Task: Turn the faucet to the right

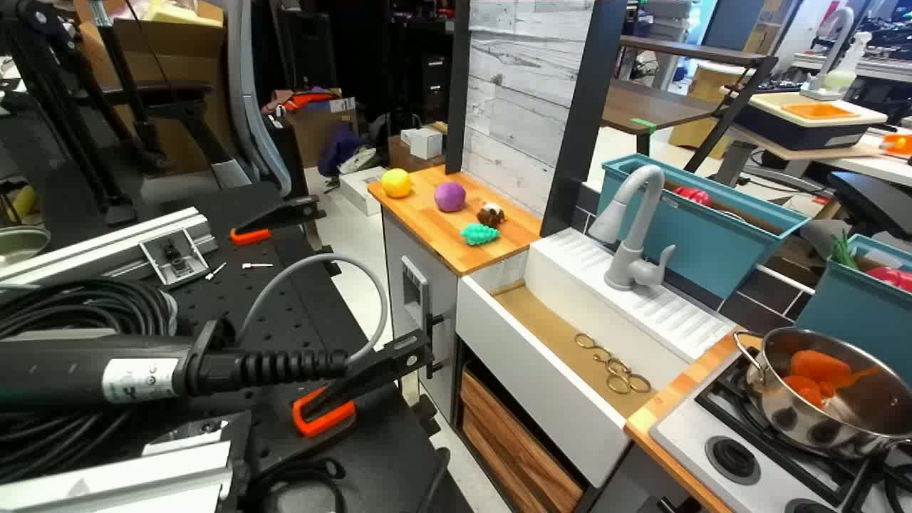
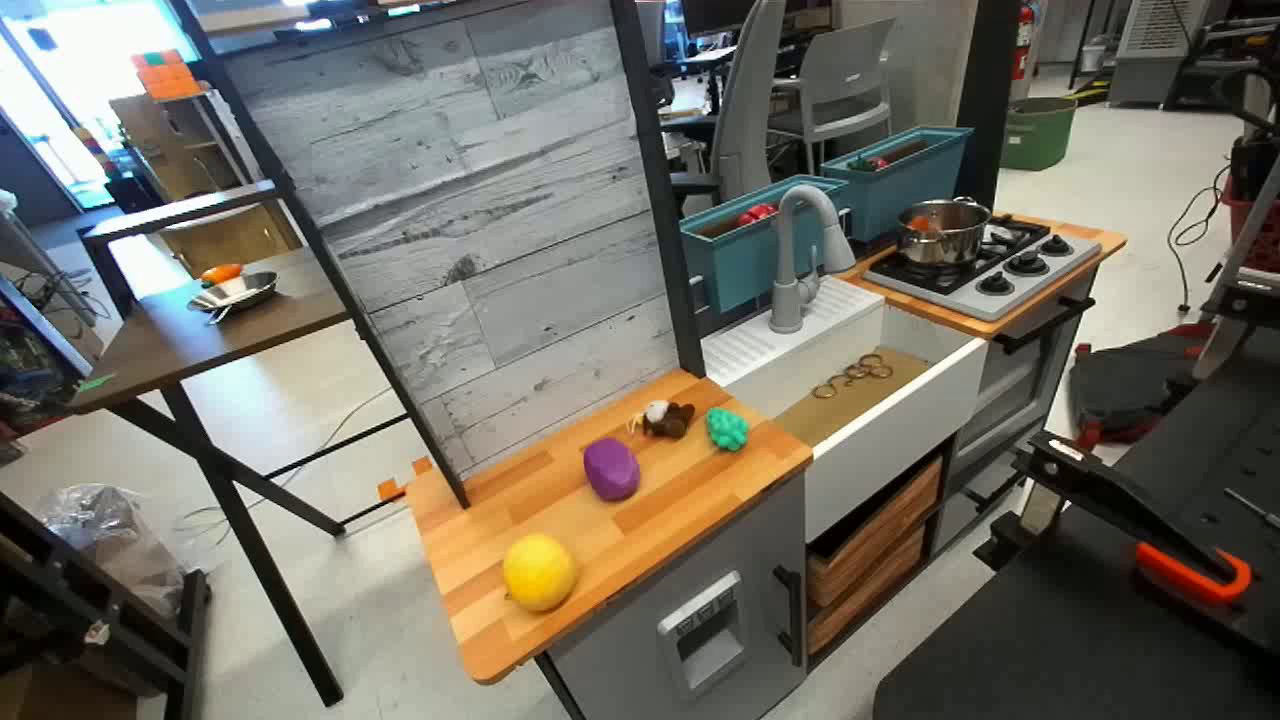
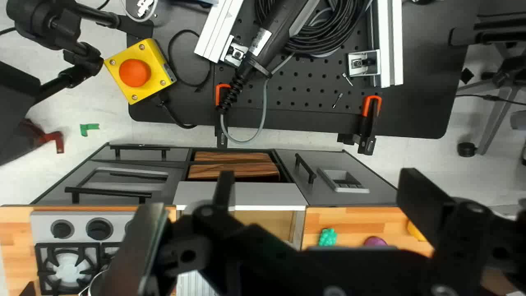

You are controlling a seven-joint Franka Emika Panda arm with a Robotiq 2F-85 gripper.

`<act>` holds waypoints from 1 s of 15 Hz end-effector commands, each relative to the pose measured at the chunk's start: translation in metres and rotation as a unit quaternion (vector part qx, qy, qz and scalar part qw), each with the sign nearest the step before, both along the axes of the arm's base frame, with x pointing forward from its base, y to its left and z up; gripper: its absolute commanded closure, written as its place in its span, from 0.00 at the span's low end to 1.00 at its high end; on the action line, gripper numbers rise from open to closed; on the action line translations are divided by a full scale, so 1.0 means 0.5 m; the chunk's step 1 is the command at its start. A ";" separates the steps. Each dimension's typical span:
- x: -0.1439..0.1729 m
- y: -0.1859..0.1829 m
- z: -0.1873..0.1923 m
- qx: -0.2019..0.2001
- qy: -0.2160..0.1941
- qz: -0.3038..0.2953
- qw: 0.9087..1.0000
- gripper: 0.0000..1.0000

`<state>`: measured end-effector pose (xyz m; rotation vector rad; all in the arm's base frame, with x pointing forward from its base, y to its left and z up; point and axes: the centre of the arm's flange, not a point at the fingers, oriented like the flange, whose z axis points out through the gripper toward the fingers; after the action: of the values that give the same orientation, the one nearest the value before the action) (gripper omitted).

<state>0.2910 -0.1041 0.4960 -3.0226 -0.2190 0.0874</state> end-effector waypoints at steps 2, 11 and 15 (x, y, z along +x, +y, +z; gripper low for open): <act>0.000 0.000 0.000 0.000 0.000 0.000 1.000 0.00; 0.064 0.009 -0.131 -0.030 0.012 -0.017 0.999 0.00; 0.155 0.020 -0.305 -0.035 -0.006 -0.073 0.997 0.00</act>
<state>0.3264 -0.0936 0.4037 -3.0855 -0.0726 0.0903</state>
